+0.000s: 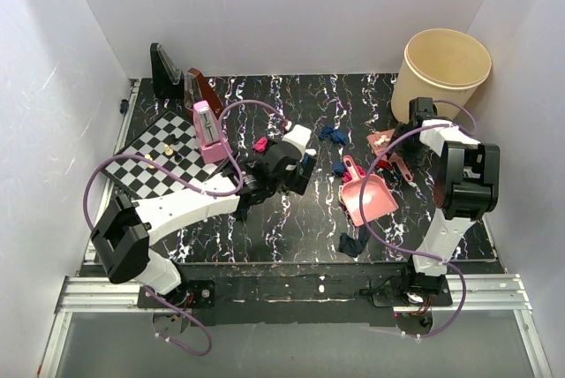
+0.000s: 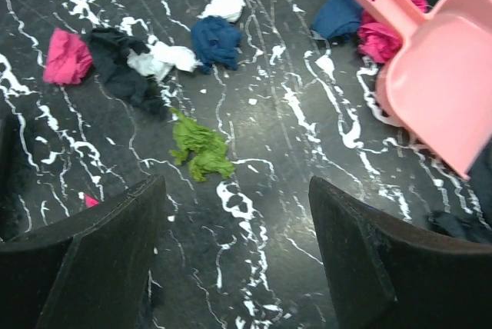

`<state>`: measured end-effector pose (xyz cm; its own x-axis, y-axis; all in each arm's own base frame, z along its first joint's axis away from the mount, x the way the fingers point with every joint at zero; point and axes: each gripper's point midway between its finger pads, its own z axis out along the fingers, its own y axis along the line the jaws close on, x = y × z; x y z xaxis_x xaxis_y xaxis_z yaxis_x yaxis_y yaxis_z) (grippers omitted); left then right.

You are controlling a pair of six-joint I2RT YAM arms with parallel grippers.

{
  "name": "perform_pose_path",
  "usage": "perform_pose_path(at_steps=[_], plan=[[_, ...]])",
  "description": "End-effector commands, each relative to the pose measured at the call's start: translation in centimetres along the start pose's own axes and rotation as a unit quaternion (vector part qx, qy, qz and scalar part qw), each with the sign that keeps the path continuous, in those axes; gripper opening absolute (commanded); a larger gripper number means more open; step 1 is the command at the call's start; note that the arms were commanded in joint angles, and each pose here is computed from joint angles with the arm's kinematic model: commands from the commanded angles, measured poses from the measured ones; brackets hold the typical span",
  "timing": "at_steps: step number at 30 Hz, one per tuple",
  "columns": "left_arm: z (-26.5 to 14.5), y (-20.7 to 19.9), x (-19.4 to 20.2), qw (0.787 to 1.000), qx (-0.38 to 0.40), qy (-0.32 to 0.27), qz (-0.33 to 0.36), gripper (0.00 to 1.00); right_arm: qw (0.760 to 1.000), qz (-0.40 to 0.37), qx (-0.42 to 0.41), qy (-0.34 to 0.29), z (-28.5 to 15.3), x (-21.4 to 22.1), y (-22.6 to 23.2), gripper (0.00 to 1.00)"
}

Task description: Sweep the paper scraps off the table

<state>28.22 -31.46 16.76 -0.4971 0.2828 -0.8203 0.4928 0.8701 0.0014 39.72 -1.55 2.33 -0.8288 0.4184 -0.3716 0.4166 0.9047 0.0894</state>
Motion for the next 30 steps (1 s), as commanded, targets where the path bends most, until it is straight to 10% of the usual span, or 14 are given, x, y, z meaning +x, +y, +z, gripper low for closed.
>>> perform_pose_path(at_steps=[1,11,17,30], plan=[[-0.8,1.9,-2.6,0.996,-0.026,-0.083,0.004,0.75,0.999,-0.021,0.019,0.033,-0.9,2.9,-1.2,0.65],[1.1,3.4,0.0,0.992,-0.061,-0.106,-0.002,0.74,1.000,-0.009,-0.011,0.010,-2.7,1.6,0.5,0.40],[1.1,3.5,0.2,0.992,-0.064,-0.107,-0.006,0.74,0.999,-0.016,-0.011,-0.031,-5.1,1.3,0.1,0.85],[0.3,3.9,-0.2,0.990,-0.065,-0.124,-0.008,0.73,0.999,-0.032,0.007,0.006,-3.7,5.2,-1.3,0.73]])
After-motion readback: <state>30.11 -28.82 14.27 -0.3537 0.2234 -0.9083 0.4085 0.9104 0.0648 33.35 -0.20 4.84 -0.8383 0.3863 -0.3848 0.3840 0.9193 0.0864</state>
